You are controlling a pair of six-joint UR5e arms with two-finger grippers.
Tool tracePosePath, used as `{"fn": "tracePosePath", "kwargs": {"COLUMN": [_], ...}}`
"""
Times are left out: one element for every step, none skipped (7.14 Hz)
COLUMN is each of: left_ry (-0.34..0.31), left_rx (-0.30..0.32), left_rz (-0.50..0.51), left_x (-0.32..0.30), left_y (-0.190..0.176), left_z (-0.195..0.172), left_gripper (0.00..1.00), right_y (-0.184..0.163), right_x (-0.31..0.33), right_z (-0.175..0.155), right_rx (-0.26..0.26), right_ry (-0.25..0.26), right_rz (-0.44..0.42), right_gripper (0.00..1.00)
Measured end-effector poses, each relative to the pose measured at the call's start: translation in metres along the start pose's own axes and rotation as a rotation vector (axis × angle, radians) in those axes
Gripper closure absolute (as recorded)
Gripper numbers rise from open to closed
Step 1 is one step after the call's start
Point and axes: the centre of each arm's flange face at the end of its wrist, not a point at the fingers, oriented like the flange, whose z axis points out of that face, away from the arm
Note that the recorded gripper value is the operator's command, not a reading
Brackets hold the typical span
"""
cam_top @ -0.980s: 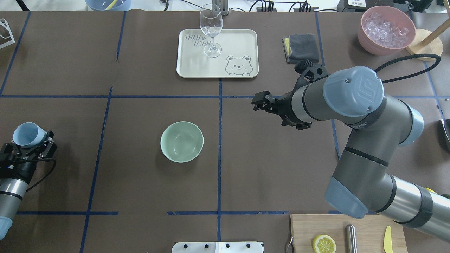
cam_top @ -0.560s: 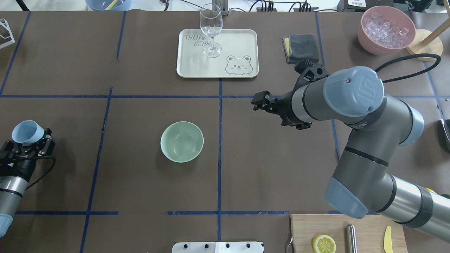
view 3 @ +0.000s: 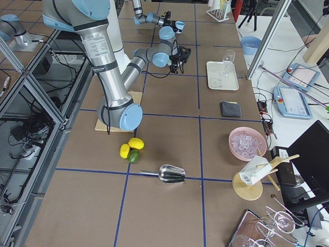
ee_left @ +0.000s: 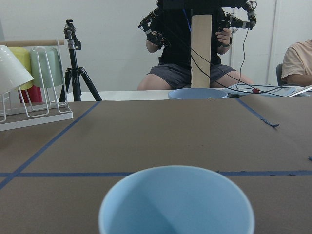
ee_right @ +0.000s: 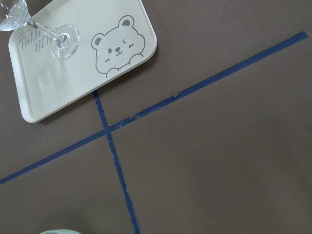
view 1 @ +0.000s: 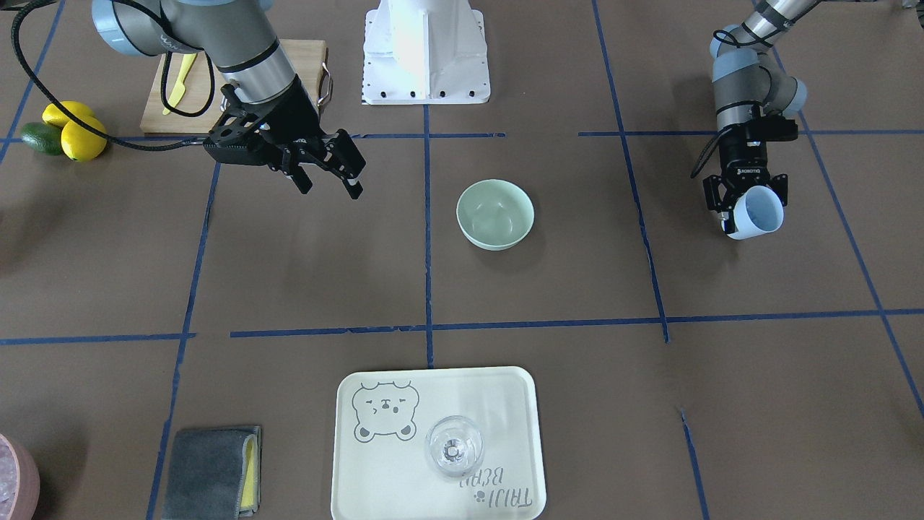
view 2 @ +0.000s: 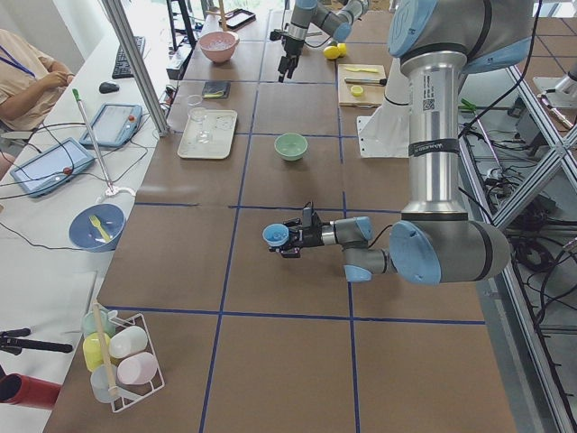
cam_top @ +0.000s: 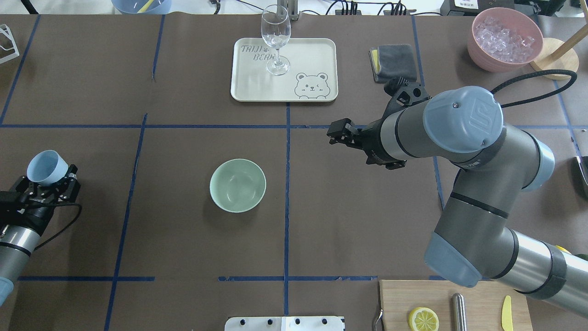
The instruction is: Pour ice into bowl
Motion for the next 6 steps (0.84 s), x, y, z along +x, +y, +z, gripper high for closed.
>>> {"fn": "tracePosePath", "kwargs": {"left_ry": [0.062,0.107,0.133,0.150,0.153,0.144], "left_rx": [0.015,0.044,0.074,0.100,0.113,0.103], "left_rz": [0.039,0.060,0.125,0.211,0.327,0.469], "left_x": [0.035,0.079,0.117,0.147,0.175,0.199], "left_y": [-0.022,-0.044,-0.063,-0.077,-0.088,-0.096], "left_z": [0.002,0.005,0.008,0.009,0.009,0.008], "left_gripper": [1.00,1.00,1.00,1.00,1.00,1.00], "right_y": [0.000,-0.001,-0.001,-0.002,-0.003,-0.003], "right_x": [0.001,0.002,0.003,0.006,0.009,0.010], "right_z": [0.000,0.001,0.001,0.003,0.005,0.006], "right_rx": [0.000,0.001,0.003,0.004,0.004,0.004], "right_ry": [0.001,0.003,0.006,0.013,0.019,0.023], "right_rz": [0.000,0.001,0.002,0.002,0.002,0.000], "right_gripper": [0.00,0.00,0.00,0.00,0.00,0.00]}}
